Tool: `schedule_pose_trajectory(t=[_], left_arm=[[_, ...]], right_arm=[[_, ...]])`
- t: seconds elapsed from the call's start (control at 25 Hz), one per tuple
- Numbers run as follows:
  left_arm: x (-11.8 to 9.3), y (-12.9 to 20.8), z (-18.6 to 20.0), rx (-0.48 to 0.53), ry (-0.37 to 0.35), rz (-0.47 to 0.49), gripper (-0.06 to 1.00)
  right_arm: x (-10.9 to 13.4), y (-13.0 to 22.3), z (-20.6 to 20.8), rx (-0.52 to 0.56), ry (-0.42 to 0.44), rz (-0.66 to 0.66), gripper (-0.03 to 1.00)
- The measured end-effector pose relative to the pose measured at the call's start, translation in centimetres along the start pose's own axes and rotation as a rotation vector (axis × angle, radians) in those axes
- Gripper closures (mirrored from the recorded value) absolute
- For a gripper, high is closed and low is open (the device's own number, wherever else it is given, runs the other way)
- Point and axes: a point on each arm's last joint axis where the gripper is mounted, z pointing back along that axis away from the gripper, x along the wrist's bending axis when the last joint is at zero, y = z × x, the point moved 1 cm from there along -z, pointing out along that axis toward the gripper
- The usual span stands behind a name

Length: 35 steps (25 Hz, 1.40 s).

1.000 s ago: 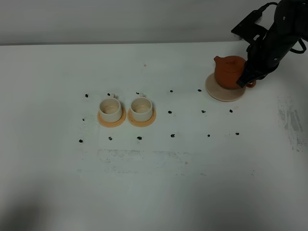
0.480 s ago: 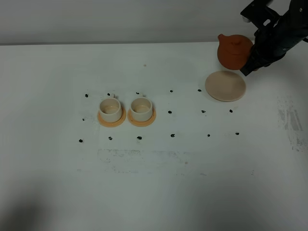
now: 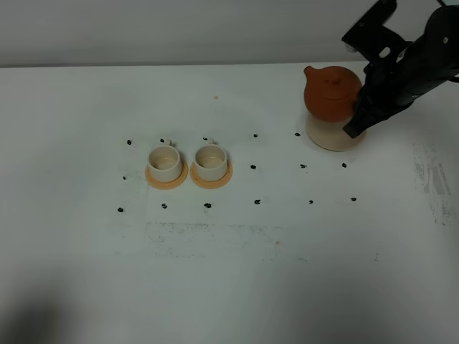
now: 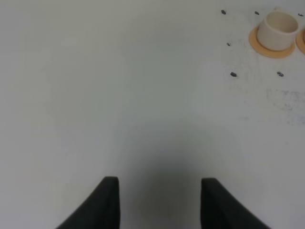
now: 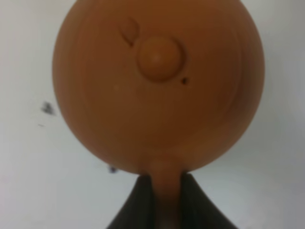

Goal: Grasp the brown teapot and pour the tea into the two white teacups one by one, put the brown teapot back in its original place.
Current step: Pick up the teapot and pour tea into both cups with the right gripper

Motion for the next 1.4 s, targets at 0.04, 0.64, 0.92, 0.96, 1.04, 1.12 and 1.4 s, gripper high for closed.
schedule_pose_trajectory(t=[0.04, 0.64, 0.92, 0.96, 1.04, 1.12, 1.4], left_arm=[[0.0, 0.0, 0.0, 0.000, 0.000, 0.000, 0.52], [0.0, 0.0, 0.0, 0.000, 0.000, 0.000, 0.52], [0.0, 0.0, 0.0, 0.000, 0.000, 0.000, 0.52], [0.0, 0.0, 0.0, 0.000, 0.000, 0.000, 0.52], [0.0, 0.0, 0.0, 0.000, 0.000, 0.000, 0.52], [0.0, 0.0, 0.0, 0.000, 0.000, 0.000, 0.52], [0.0, 0.0, 0.0, 0.000, 0.000, 0.000, 0.52]], right_arm=[[0.7, -0.4, 0.0, 0.002, -0.001, 0.011, 0.85], [8.9, -2.8, -3.6, 0.106, 0.000, 0.245, 0.85], [10.6, -3.5, -3.6, 0.104, 0.040, 0.345, 0.85], [10.9, -3.6, -3.6, 0.100, 0.040, 0.353, 0.85], [11.1, -3.8, -3.6, 0.089, 0.044, 0.374, 0.85], [11.2, -3.9, -3.7, 0.085, 0.053, 0.400, 0.85], [11.2, -3.5, -5.3, 0.116, 0.068, 0.451, 0.85]])
